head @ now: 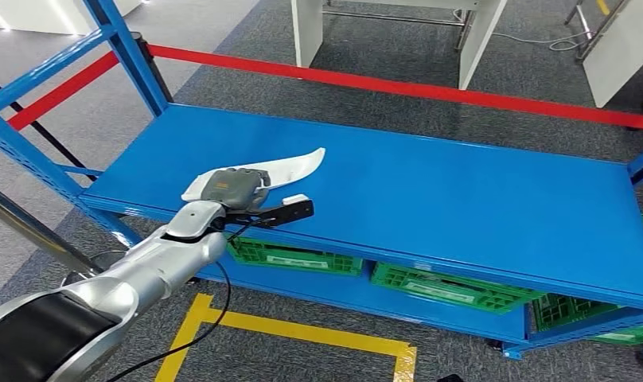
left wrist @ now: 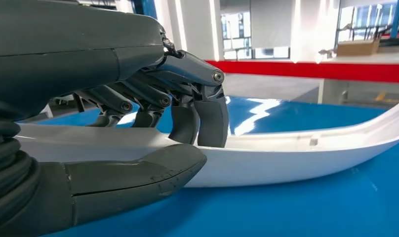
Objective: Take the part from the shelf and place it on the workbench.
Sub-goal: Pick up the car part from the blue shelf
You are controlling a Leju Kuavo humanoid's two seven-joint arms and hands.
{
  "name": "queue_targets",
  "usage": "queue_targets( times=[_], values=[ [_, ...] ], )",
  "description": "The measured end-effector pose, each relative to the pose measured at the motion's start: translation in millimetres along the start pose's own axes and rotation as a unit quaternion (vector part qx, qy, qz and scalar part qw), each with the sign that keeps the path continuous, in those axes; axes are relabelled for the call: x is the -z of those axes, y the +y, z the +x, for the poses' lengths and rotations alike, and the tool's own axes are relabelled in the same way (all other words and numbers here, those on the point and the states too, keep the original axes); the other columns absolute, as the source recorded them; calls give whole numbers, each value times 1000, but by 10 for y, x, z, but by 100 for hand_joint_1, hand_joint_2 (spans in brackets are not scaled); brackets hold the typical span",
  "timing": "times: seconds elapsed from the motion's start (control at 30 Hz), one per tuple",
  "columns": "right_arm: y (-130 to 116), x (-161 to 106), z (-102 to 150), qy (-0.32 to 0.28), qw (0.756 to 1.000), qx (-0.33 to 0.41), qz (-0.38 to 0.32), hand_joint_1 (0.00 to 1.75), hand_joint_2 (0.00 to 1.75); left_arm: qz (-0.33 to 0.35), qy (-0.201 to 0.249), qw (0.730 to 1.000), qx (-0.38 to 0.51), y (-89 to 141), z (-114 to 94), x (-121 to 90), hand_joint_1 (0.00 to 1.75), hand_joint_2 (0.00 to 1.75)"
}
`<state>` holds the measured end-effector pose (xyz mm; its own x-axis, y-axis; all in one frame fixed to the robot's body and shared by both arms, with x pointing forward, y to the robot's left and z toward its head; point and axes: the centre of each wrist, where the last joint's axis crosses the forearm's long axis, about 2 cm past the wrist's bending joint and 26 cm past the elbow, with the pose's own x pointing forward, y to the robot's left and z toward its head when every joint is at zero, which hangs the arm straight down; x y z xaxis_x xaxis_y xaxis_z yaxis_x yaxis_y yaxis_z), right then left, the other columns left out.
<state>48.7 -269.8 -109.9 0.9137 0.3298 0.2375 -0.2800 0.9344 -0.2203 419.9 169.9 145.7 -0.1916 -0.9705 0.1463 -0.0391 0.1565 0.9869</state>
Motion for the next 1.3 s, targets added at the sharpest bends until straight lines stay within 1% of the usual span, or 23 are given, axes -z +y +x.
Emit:
queue_targets(
  times=[0.17, 0.3, 0.63, 0.77, 0.9, 0.97, 1.07, 1.2, 1.3],
  values=[
    [25, -6, -6, 0, 1000, -2, 3, 0, 0, 13, -4, 1000, -6, -18, -29, -18, 175, 175],
    [29, -7, 0, -1, 1000, -3, 3, 0, 0, 7, -6, 1000, -9, -51, -53, -42, 175, 175],
    [34, -8, 0, -6, 1000, -4, 4, 0, 0, -29, -45, 998, -36, -38, -69, -22, 175, 175],
    [35, -8, -2, -7, 1000, -5, 5, 0, 0, -33, -62, 995, -74, -3, -54, 5, 175, 175],
    [36, -9, -10, -6, 1000, -7, 5, 0, 0, -27, -64, 987, -143, 2, -35, 7, 175, 175],
    [31, -7, 1, -8, 1000, -7, 4, 0, 0, -29, -65, 978, -194, 28, 0, 26, 175, 175],
    [27, -4, 17, -11, 1000, -7, 2, 0, 0, -38, -76, 956, -282, 78, 70, 60, 175, 175],
    [32, -7, 4, -12, 1000, -5, 2, 0, 0, -33, -91, 918, -385, 162, 156, 103, 175, 175],
    [29, -7, 4, -15, 1000, -6, -1, 0, 0, -18, -98, 880, -464, 197, 197, 104, 175, 175]
  ],
)
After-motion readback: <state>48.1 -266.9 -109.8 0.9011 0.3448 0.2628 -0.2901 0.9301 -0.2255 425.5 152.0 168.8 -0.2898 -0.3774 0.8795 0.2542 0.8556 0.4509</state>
